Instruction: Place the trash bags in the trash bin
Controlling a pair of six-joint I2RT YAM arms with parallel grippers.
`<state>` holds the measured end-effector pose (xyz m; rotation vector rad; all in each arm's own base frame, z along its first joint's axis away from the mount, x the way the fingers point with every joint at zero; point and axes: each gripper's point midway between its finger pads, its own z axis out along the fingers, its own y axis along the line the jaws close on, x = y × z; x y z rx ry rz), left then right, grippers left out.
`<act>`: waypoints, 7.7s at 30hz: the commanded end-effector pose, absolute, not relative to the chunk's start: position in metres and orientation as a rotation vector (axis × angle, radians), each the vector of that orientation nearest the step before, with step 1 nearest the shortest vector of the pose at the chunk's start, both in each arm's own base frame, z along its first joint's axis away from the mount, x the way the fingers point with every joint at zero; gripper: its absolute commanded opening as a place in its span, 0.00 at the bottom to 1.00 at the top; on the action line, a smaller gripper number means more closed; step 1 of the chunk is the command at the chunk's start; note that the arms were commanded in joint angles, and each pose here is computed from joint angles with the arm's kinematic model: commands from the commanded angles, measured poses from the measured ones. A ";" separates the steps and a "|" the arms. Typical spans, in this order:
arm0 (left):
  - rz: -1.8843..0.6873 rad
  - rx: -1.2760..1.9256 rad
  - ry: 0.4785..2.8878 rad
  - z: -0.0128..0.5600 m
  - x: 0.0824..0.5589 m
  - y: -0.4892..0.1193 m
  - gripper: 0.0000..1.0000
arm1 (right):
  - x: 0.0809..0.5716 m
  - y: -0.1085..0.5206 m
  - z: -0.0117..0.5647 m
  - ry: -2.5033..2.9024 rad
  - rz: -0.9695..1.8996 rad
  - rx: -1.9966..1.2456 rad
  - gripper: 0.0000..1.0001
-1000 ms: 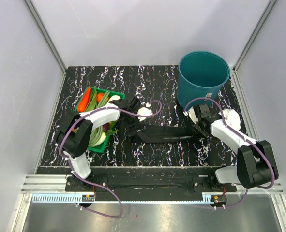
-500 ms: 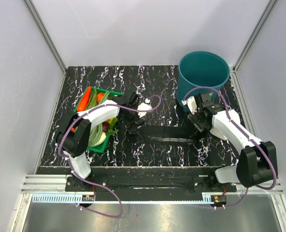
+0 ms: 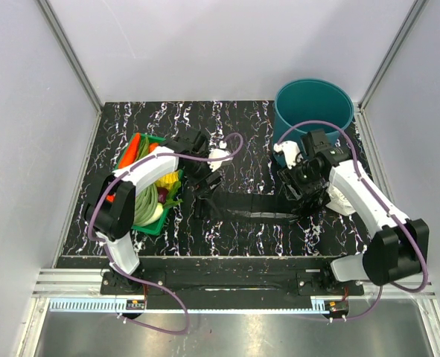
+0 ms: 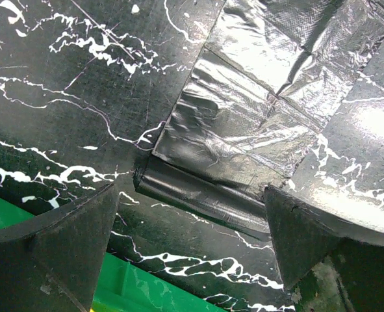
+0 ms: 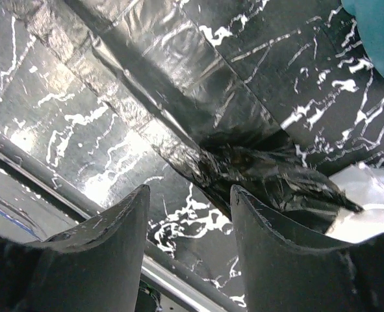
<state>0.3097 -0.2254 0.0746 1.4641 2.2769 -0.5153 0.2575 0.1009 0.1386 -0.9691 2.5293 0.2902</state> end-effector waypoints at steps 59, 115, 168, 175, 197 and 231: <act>-0.660 1.353 2.361 0.044 0.312 -0.209 0.63 | 0.281 0.094 -0.014 2.658 -0.144 -1.259 0.17; -0.771 1.325 2.249 0.088 0.333 -0.218 0.77 | 0.311 0.107 0.042 2.639 -0.010 -1.080 0.14; -0.024 1.584 2.274 0.036 0.316 -0.166 0.79 | 0.269 0.053 -0.023 2.810 -0.309 -1.127 0.05; -0.190 1.514 2.268 0.062 0.319 -0.176 0.79 | 0.280 0.072 -0.009 2.786 -0.181 -1.113 0.08; -0.424 1.564 2.246 0.032 0.332 -0.204 0.98 | 0.332 0.199 0.067 2.560 0.547 -1.065 0.52; -0.239 1.730 2.279 -0.009 0.294 -0.200 0.00 | 0.306 0.187 0.059 2.593 0.539 -1.060 0.49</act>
